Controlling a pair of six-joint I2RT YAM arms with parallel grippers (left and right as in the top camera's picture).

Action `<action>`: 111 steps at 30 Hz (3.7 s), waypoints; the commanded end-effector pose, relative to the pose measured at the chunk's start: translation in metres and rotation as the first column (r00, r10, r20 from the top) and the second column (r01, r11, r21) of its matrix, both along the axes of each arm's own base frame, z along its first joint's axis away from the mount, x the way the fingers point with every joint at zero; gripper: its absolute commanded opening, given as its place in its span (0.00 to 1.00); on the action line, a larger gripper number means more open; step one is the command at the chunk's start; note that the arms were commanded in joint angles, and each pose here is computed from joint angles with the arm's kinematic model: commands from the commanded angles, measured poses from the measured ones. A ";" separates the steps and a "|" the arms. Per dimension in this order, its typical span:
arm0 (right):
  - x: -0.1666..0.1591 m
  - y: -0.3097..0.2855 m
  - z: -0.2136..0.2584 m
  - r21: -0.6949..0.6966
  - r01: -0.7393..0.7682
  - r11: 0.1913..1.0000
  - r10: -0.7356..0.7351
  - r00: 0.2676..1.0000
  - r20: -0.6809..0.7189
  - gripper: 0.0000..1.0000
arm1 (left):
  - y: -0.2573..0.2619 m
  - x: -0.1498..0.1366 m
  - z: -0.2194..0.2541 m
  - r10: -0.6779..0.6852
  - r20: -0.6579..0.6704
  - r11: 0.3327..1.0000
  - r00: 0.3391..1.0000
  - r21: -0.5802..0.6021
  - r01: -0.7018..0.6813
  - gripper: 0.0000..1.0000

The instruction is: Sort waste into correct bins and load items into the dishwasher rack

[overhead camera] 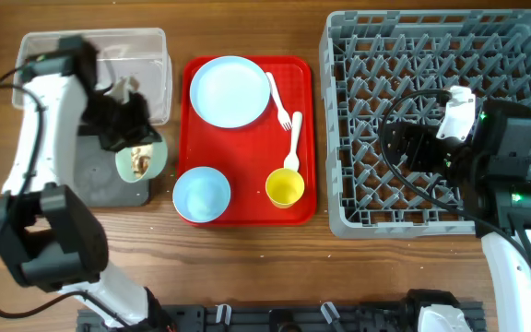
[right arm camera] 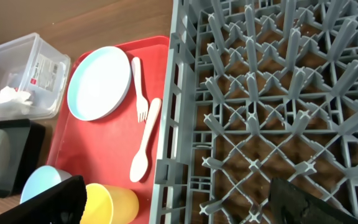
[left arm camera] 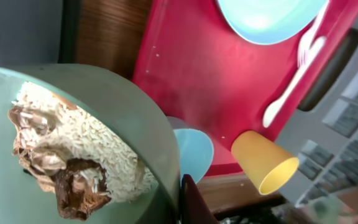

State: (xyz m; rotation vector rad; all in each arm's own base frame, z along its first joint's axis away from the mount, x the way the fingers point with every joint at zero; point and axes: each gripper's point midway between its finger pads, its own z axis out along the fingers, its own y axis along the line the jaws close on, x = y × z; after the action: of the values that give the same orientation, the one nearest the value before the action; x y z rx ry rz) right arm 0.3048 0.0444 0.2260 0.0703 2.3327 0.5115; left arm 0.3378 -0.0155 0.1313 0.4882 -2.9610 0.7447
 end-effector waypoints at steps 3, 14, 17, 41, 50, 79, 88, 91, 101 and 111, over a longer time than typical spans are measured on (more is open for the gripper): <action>0.005 -0.002 0.008 0.000 0.012 1.000 -0.012 1.000 0.021 0.95 | 0.034 0.006 -0.001 0.066 0.189 0.970 0.980 -0.243 -0.018 0.04; 0.005 -0.002 0.008 0.005 0.016 1.000 -0.016 1.000 0.018 0.95 | 0.087 -0.006 0.012 0.379 0.382 0.814 0.843 -0.571 -0.107 0.04; 0.005 -0.002 0.008 0.005 0.016 1.000 -0.016 1.000 0.018 0.95 | 0.103 -0.010 0.021 0.479 0.379 0.753 0.792 -0.640 -0.150 0.04; 0.005 -0.002 0.008 0.007 0.013 1.000 -0.013 1.000 0.018 0.95 | 0.132 -0.002 0.069 0.719 0.128 0.404 0.683 -0.877 -0.261 0.04; 0.005 -0.001 0.008 0.007 0.013 1.000 -0.013 1.000 0.019 0.95 | 0.142 0.000 0.068 0.732 0.110 0.387 0.672 -0.879 -0.278 0.04; 0.007 -0.002 0.010 0.004 0.011 1.000 -0.011 0.999 0.031 0.95 | -0.096 0.051 0.063 -0.019 0.391 0.995 0.920 -0.086 0.057 0.04; 0.006 -0.002 0.010 0.004 0.011 1.000 -0.011 1.000 0.029 0.95 | -0.192 0.022 -0.030 -0.349 0.258 0.889 0.901 0.395 0.232 0.04; 0.006 -0.002 0.009 0.004 0.011 1.000 -0.011 1.000 0.026 0.95 | -0.201 0.013 -0.062 -0.392 0.187 0.840 0.901 0.472 0.268 0.04; 0.003 -0.001 0.006 0.005 0.011 1.000 -0.011 1.000 0.008 0.95 | -0.202 0.009 -0.095 -0.408 0.105 0.814 0.907 0.492 0.309 0.30; 0.003 -0.001 0.006 0.002 0.009 1.000 -0.009 1.000 0.010 0.95 | -0.216 0.007 -0.007 -0.477 0.196 0.854 0.856 0.334 0.400 0.61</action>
State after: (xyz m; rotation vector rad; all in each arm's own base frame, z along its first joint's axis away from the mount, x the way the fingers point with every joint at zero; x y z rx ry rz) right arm 0.3044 0.0445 0.2256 0.0748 2.3351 0.5140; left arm 0.3458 -0.2144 0.0704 -0.1662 -3.2212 0.1296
